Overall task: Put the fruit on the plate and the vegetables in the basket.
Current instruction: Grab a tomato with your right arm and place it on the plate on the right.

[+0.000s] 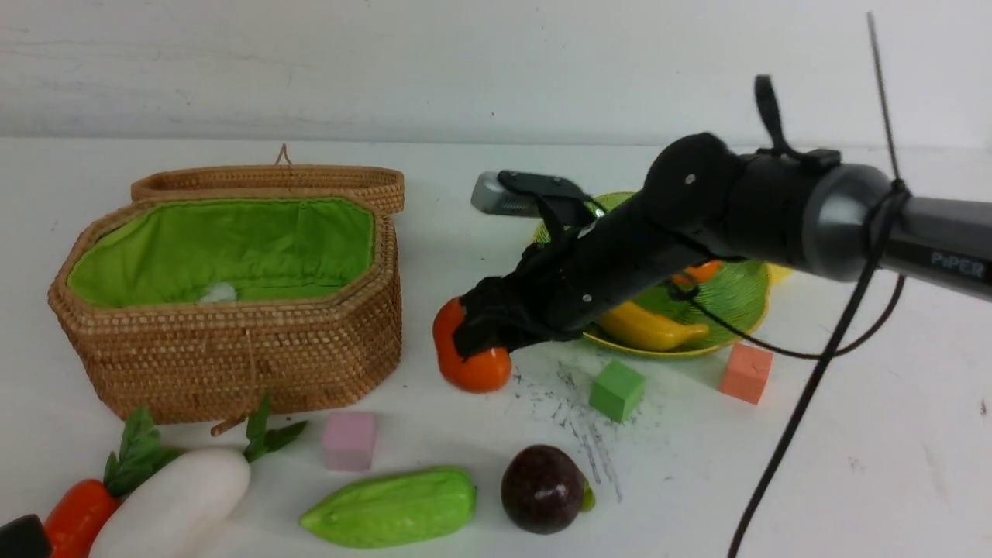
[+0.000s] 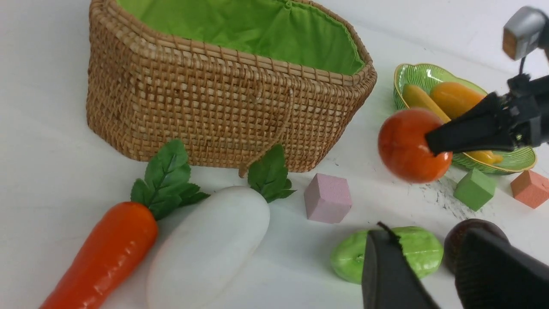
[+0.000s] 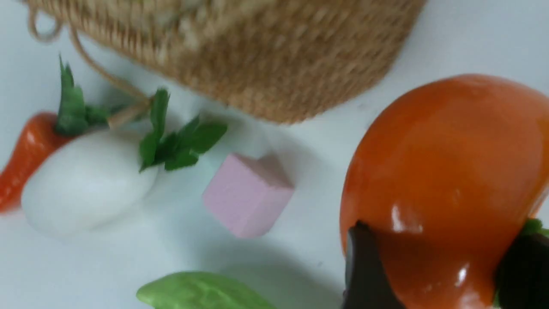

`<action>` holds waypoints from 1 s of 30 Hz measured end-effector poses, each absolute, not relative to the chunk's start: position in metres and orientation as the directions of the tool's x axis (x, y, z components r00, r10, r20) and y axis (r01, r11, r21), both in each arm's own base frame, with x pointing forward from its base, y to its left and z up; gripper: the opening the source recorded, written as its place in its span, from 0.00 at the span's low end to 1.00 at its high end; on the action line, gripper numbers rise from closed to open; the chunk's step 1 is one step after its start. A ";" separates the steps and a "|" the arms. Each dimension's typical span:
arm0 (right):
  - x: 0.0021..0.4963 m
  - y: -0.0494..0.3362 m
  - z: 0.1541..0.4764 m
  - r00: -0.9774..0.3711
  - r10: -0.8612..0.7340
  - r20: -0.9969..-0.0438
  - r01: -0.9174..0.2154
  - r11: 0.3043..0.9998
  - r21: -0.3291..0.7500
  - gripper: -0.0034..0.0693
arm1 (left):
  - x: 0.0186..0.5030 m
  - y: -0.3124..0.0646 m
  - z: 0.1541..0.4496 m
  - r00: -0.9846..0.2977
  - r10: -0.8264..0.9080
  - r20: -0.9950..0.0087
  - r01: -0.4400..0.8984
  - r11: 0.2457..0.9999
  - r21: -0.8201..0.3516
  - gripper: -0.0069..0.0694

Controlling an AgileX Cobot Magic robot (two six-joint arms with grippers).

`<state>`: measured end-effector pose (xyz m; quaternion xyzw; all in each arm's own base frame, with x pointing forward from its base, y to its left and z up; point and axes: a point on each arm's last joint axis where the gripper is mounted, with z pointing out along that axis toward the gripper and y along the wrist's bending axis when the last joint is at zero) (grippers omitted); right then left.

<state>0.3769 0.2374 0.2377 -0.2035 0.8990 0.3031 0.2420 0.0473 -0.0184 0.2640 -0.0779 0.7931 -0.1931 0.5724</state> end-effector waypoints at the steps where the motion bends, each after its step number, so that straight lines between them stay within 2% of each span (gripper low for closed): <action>1: 0.382 0.225 0.247 -0.796 -0.190 -0.575 -0.498 0.745 0.444 0.56 | 0.047 -0.018 0.264 -0.333 -0.345 -0.878 0.098 0.913 -0.395 0.40; 5: 0.393 0.193 0.263 -0.787 -0.120 -0.605 -0.455 0.775 0.439 0.56 | 0.047 -0.018 0.264 -0.333 -0.345 -0.878 0.098 0.913 -0.395 0.40; 13: 0.425 0.119 0.263 -0.761 0.007 -0.649 -0.317 0.869 0.380 0.56 | 0.047 -0.018 0.264 -0.333 -0.345 -0.878 0.098 0.913 -0.395 0.40; 18: 0.436 0.102 0.256 -0.743 0.035 -0.669 -0.273 0.896 0.350 0.55 | 0.047 -0.018 0.264 -0.333 -0.345 -0.878 0.098 0.913 -0.395 0.40; 19: 0.437 0.102 0.252 -0.745 0.034 -0.666 -0.270 0.898 0.348 0.53 | 0.047 -0.018 0.264 -0.333 -0.345 -0.878 0.098 0.913 -0.395 0.40; 22: 0.439 0.103 0.245 -0.752 0.034 -0.658 -0.264 0.900 0.347 0.36 | 0.047 -0.018 0.264 -0.333 -0.345 -0.878 0.098 0.913 -0.395 0.40; 23: 0.440 0.103 0.244 -0.751 0.035 -0.659 -0.261 0.901 0.346 0.36 | 0.047 -0.018 0.264 -0.333 -0.345 -0.878 0.098 0.913 -0.395 0.40; 25: 0.441 0.102 0.244 -0.748 0.049 -0.662 -0.250 0.903 0.349 0.42 | 0.047 -0.018 0.264 -0.333 -0.345 -0.878 0.098 0.913 -0.395 0.40; 27: 0.442 0.102 0.244 -0.749 0.068 -0.659 -0.234 0.903 0.359 0.55 | 0.047 -0.018 0.264 -0.333 -0.345 -0.878 0.098 0.913 -0.395 0.40; 30: 0.441 0.102 0.245 -0.753 0.075 -0.653 -0.230 0.901 0.368 0.67 | 0.047 -0.018 0.264 -0.333 -0.345 -0.878 0.098 0.913 -0.395 0.40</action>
